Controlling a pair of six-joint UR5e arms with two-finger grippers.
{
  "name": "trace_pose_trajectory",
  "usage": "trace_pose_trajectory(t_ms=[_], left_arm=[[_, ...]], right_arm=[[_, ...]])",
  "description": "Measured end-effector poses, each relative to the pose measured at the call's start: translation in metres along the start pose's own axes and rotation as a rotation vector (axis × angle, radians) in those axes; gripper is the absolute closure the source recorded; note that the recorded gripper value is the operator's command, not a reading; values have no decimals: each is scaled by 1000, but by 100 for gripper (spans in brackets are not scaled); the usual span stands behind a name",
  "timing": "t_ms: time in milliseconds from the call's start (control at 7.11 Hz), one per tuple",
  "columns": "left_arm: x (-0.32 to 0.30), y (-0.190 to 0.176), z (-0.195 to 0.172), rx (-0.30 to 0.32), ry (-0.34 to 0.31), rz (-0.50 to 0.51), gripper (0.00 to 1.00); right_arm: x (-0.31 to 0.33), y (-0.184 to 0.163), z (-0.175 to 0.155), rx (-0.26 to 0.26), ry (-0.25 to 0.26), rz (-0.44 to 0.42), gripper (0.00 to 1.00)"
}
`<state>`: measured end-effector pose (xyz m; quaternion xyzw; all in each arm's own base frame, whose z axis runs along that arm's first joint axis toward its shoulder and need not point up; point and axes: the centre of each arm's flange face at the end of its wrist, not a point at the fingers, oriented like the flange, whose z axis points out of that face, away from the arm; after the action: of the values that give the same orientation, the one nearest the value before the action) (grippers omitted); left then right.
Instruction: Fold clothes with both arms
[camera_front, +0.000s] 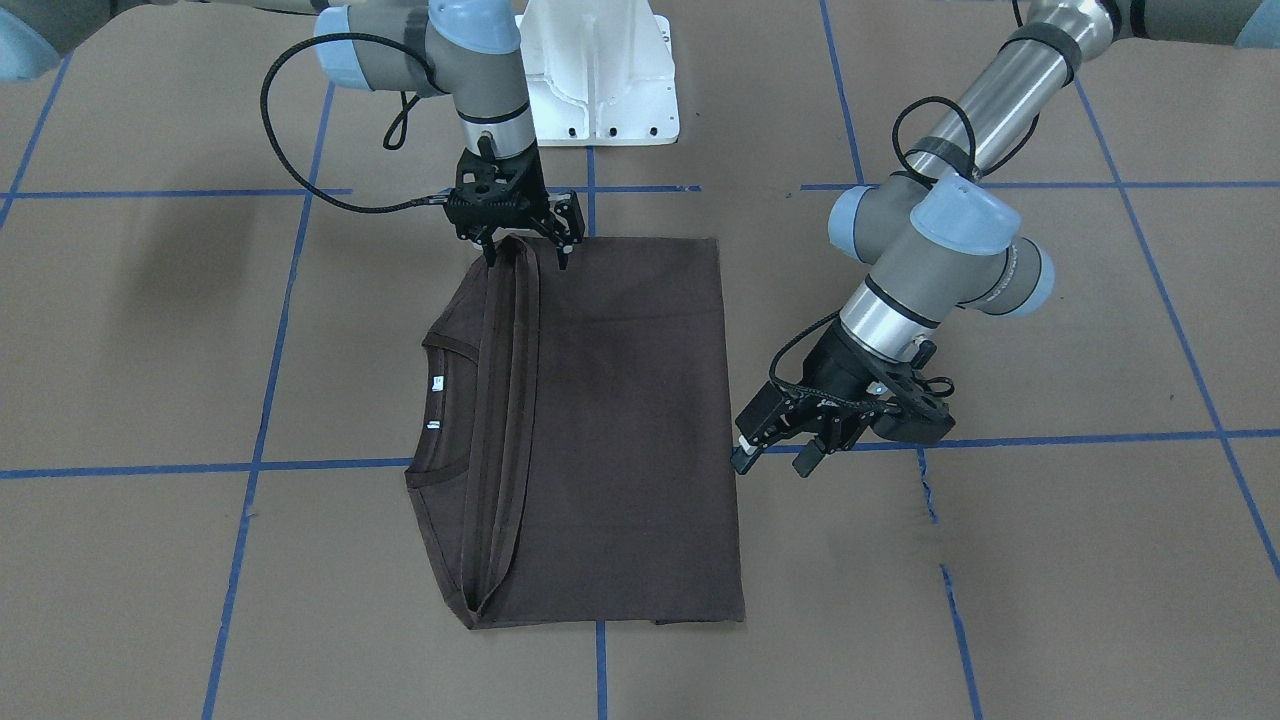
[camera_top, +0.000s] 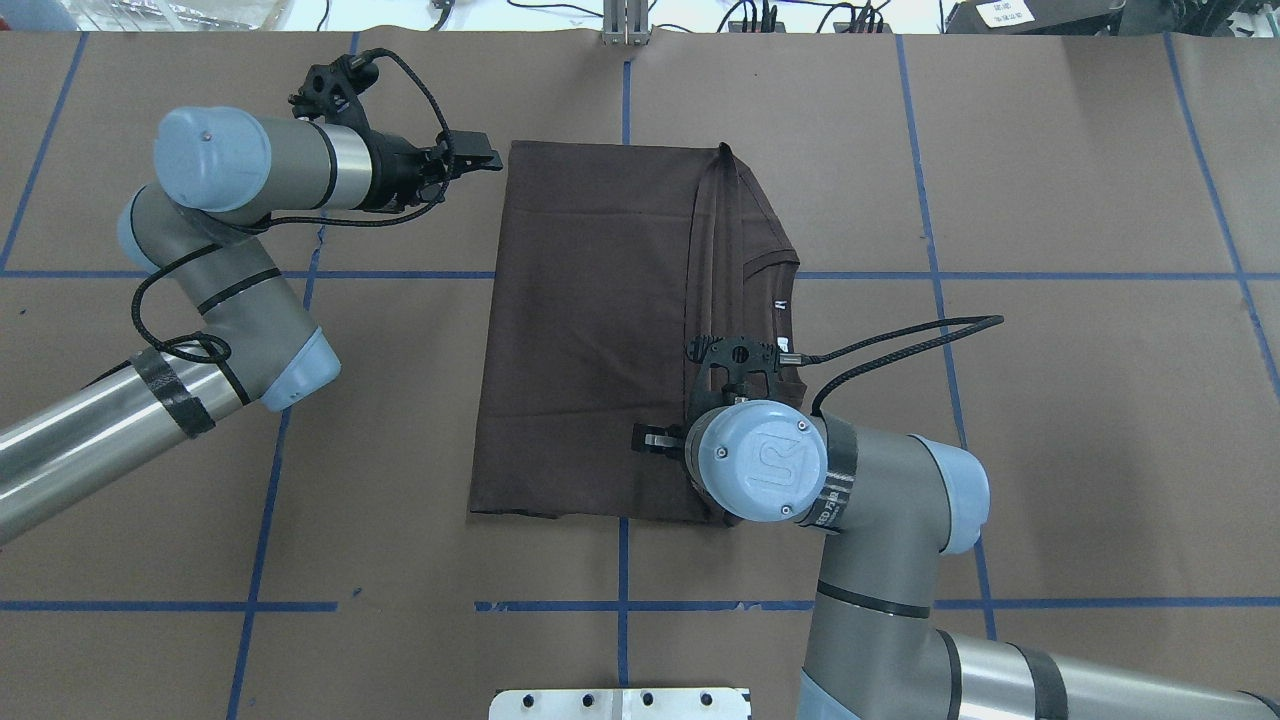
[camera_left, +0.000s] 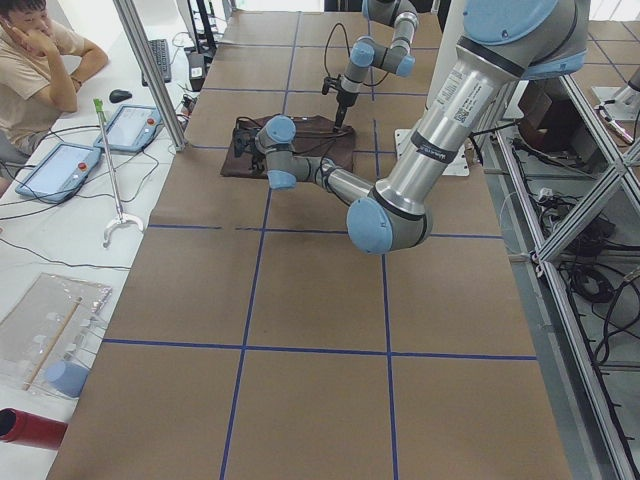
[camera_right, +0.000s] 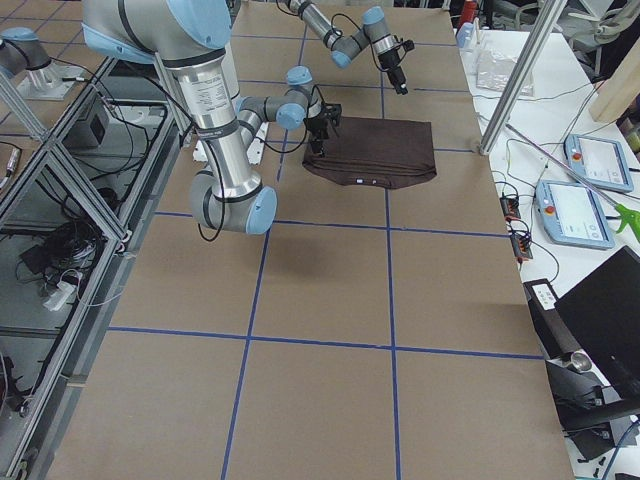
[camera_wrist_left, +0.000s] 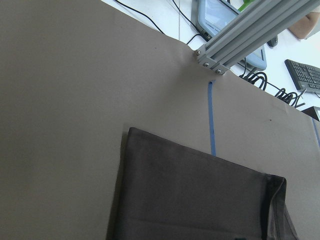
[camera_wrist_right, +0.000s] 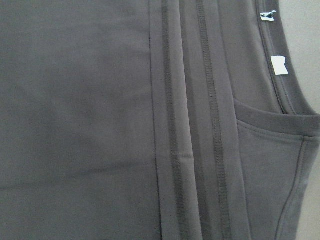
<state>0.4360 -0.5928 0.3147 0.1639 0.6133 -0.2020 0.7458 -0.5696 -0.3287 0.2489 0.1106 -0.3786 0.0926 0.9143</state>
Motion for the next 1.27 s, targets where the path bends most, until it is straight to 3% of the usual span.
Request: trace_pose_trajectory(t_ms=[281, 422, 1266], left_arm=[[1, 0, -1, 0, 2, -29, 0], [2, 0, -1, 0, 4, -32, 0], [10, 1, -7, 1, 22, -49, 0]], right_arm=[[4, 12, 16, -28, 106, -144, 0], [6, 17, 19, -40, 130, -174, 1], [7, 19, 23, -56, 141, -209, 0]])
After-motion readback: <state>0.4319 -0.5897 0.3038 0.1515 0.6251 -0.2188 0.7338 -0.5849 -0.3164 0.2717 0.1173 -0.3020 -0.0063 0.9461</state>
